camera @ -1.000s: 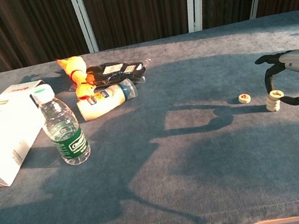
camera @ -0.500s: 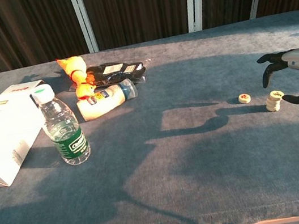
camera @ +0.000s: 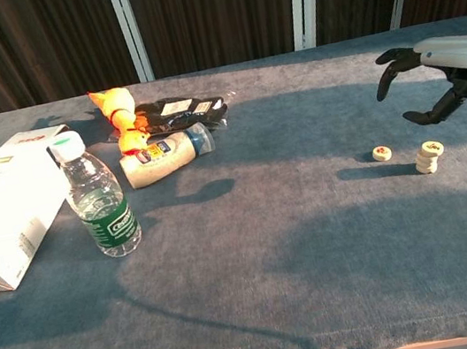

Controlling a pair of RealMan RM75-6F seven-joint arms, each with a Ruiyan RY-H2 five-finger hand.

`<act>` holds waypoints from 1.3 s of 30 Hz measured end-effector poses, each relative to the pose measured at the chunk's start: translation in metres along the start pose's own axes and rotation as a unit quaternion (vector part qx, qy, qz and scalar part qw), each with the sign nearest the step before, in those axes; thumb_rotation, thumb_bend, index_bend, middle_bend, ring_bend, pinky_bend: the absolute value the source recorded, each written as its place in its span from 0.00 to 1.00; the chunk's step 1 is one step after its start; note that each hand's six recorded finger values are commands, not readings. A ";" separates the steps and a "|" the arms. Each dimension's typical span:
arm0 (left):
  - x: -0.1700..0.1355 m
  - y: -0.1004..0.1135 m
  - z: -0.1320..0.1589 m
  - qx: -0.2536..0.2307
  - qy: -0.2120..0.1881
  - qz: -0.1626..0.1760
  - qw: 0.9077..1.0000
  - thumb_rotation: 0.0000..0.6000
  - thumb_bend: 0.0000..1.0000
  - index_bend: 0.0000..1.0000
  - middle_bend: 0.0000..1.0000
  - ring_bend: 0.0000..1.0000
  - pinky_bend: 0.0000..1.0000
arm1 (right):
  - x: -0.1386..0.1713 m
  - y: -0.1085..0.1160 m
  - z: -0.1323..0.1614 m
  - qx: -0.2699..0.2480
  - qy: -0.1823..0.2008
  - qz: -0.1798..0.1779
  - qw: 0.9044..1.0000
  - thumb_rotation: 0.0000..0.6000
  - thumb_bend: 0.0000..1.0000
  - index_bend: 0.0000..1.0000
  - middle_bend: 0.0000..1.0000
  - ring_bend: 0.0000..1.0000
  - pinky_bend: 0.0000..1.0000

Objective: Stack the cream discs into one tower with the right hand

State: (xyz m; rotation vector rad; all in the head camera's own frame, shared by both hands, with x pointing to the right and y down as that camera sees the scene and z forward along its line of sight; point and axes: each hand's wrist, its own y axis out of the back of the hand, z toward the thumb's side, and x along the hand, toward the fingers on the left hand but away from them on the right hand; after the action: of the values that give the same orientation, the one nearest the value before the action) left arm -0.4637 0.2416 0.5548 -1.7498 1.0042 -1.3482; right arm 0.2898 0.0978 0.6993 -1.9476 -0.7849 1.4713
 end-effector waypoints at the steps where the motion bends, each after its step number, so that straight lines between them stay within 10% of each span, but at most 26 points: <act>1: 0.000 0.000 0.000 0.000 0.000 0.000 1.000 1.00 0.52 0.00 0.00 0.00 0.03 | -0.003 0.000 0.002 0.006 0.000 0.002 1.000 1.00 0.50 0.44 0.03 0.00 0.00; 14: -0.001 0.001 -0.001 0.001 0.002 0.003 1.000 1.00 0.52 0.00 0.00 0.00 0.03 | -0.032 -0.018 0.021 0.120 -0.025 0.032 0.992 1.00 0.43 0.46 0.03 0.00 0.00; 39: -0.001 -0.001 -0.001 0.000 0.001 -0.003 1.000 1.00 0.52 0.00 0.00 0.00 0.03 | -0.048 -0.043 0.018 0.138 -0.032 0.062 0.988 1.00 0.43 0.53 0.03 0.00 0.00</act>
State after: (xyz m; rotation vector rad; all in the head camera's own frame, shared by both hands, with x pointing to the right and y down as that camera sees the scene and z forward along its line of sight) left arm -0.4648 0.2429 0.5559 -1.7524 1.0010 -1.3551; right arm 0.2566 0.0926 0.7574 -1.7731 -0.4648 1.6274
